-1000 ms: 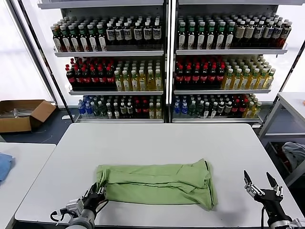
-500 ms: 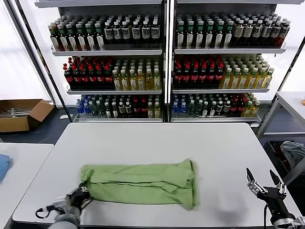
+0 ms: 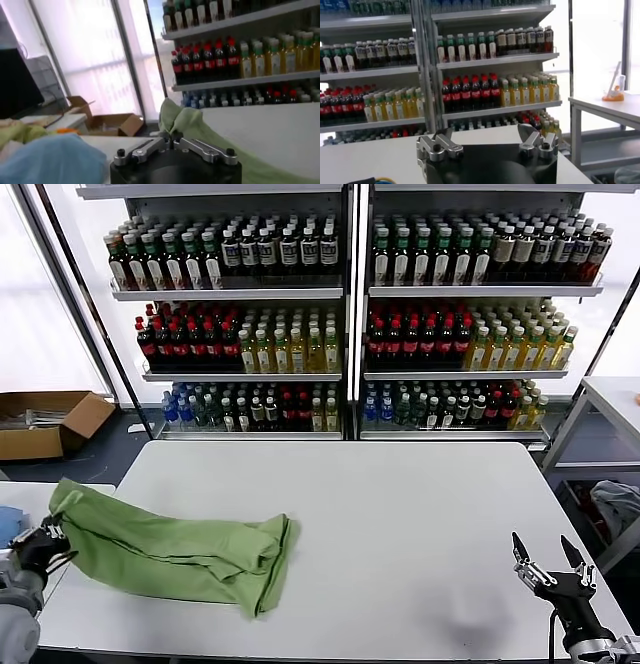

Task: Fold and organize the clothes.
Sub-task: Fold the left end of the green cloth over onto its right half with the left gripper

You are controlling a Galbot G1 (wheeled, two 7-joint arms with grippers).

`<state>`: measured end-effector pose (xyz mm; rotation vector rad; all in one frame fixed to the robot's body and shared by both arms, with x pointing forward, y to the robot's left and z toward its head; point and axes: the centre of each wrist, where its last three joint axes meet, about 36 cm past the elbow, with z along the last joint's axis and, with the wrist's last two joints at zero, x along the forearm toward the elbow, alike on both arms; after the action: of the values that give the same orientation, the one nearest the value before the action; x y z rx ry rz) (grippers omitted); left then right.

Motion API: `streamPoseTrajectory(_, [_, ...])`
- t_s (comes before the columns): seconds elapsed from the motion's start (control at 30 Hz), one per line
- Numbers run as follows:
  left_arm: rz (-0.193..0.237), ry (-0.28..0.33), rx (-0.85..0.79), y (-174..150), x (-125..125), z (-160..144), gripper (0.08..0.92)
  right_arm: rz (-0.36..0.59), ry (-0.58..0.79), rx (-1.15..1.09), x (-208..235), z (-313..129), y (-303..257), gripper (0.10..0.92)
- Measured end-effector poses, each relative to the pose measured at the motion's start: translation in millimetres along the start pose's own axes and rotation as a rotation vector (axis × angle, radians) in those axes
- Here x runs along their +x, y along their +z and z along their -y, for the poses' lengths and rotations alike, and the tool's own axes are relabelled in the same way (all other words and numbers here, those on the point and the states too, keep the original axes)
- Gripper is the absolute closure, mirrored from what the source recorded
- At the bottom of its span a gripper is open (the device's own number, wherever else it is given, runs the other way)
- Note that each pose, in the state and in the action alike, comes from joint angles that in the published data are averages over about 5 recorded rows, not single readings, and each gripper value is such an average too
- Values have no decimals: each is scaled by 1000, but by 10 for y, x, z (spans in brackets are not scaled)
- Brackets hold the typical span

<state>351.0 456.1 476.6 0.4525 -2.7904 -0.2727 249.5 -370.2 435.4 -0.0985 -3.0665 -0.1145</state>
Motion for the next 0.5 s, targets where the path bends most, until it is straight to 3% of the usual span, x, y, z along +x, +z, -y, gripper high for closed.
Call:
streamPoseTrajectory(0.2, [62, 80, -26, -268, 131, 166, 908, -3, 5, -1, 42, 13, 12, 200])
streamPoseTrajectory(0.33, [95, 169, -46, -356, 275, 466, 908, -6, 6, -5, 55, 2, 29, 200])
streamPoseTrajectory(0.5, [104, 277, -76, -314, 447, 879, 908, -12, 5, -5, 72, -12, 49, 200])
